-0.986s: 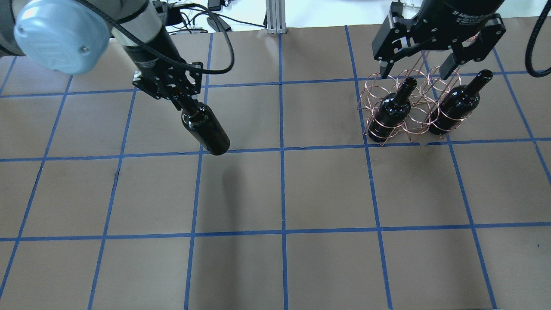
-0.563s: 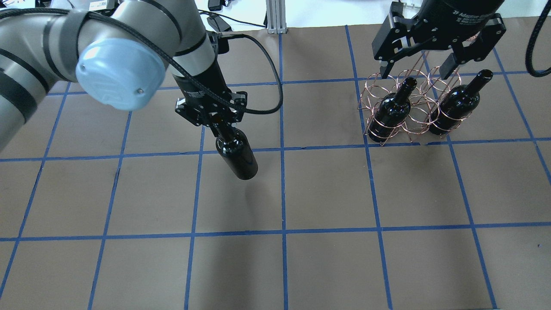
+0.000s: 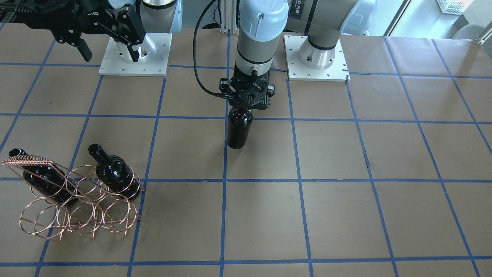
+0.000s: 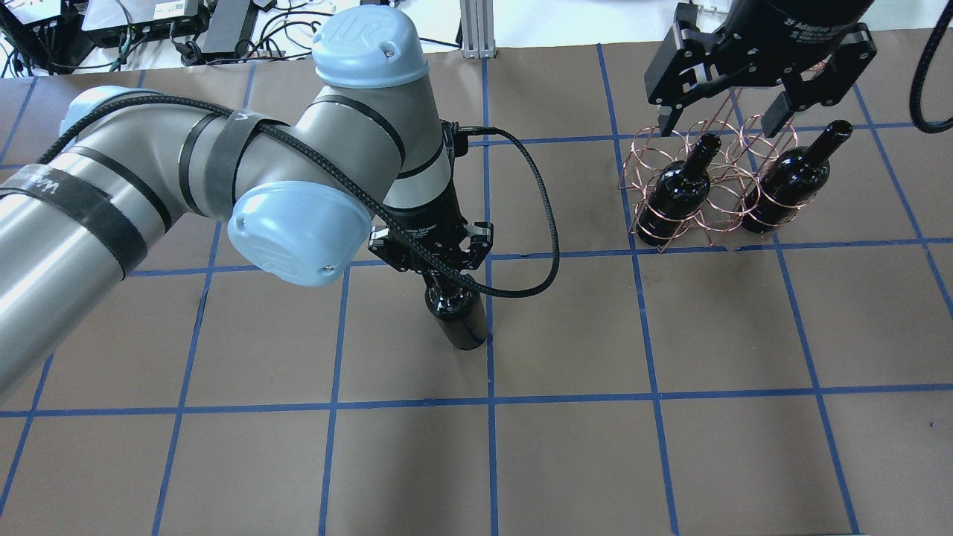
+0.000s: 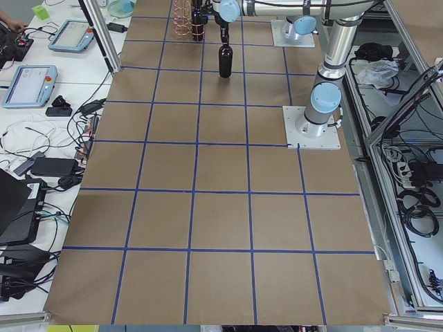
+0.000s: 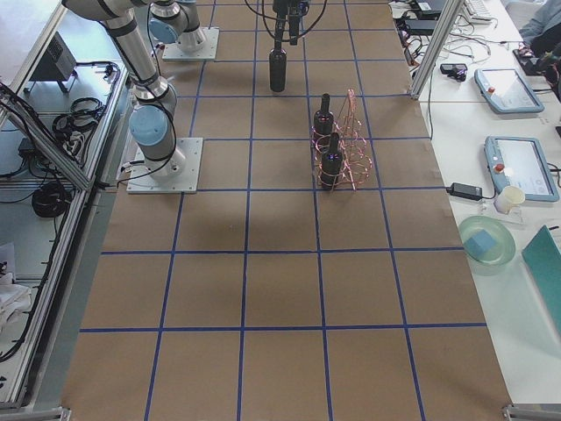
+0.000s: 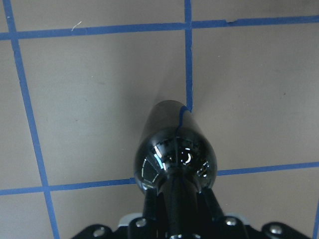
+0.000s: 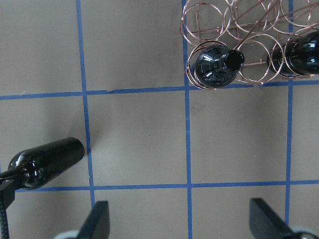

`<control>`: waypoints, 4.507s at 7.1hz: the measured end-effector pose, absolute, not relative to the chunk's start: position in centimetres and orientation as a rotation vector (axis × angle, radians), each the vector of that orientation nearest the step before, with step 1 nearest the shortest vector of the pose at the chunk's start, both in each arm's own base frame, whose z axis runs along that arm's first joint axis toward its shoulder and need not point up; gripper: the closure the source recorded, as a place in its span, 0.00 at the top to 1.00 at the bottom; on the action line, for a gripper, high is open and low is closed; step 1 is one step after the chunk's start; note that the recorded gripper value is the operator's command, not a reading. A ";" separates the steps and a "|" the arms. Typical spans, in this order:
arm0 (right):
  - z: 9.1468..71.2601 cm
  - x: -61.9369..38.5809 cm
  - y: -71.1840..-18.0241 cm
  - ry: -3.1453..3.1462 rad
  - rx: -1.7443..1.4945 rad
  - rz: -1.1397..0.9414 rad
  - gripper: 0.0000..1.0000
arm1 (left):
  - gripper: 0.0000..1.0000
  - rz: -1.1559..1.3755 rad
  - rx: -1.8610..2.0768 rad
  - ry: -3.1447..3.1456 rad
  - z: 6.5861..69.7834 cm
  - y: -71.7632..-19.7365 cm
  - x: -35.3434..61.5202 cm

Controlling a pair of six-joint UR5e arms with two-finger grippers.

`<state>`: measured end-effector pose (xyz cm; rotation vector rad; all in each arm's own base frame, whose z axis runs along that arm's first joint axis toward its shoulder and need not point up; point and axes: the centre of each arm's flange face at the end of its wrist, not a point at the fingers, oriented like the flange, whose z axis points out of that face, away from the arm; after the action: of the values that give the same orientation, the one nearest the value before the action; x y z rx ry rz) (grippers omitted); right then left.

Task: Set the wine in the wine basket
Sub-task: 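Lower the upright bottle onto the table with the left gripper, then open the left gripper and raise it away from the bottle, then move the right gripper over the standing bottle while the left arm retreats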

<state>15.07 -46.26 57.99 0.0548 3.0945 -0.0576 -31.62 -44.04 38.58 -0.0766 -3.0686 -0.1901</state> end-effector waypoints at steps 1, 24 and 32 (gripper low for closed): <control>58.0 15.1 -46.3 3.093 0.055 -0.057 0.99 | 0.00 -0.193 -0.083 -3.070 38.8 -43.6 -31.6; 58.0 15.5 -46.3 3.083 0.085 -0.061 1.00 | 1.00 0.012 0.092 -3.096 51.6 -51.3 -19.2; 42.9 38.4 -45.2 3.094 0.114 0.134 0.95 | 1.00 0.037 0.175 -3.154 53.3 -53.1 6.8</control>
<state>38.36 -45.22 42.89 0.1144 3.0940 0.1340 6.80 -53.12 53.26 0.1751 -3.1539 0.0369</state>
